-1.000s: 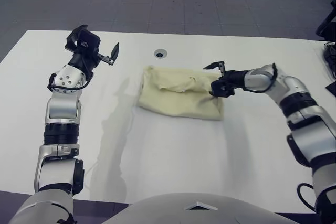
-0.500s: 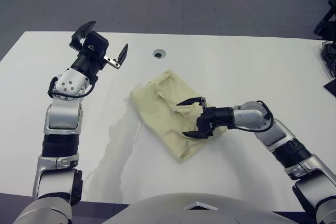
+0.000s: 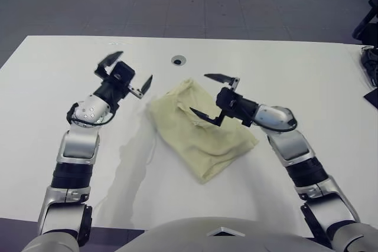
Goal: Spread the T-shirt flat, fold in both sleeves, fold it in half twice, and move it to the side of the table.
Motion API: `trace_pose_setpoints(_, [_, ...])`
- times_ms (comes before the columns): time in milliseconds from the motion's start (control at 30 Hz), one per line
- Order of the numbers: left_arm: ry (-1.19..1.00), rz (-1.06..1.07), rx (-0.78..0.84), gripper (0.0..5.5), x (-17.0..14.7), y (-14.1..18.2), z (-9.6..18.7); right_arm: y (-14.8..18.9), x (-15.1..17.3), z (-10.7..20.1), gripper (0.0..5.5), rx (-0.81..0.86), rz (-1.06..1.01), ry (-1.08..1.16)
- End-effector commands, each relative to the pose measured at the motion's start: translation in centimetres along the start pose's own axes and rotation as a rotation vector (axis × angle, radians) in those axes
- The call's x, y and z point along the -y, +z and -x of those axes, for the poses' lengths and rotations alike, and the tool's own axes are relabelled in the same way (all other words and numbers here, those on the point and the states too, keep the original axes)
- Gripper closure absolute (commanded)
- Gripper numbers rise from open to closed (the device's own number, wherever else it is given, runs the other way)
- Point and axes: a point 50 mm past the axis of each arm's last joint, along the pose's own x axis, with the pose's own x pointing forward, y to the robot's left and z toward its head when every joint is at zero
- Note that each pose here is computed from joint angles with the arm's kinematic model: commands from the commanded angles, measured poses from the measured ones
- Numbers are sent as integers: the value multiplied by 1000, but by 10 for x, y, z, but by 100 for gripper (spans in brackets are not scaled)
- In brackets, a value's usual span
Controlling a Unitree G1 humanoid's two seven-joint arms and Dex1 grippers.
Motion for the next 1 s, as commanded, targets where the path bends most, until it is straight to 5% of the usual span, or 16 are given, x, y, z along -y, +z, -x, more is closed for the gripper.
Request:
trace_pose_setpoints(33, [-94,-51,-9,11,8,-4,3,-10,1,-18,10,-52,-70,-70])
trace_pose_setpoints(1000, [-158,-177,-80,10,23,-31,-12,-16,-24,-53,511,-139,63,73])
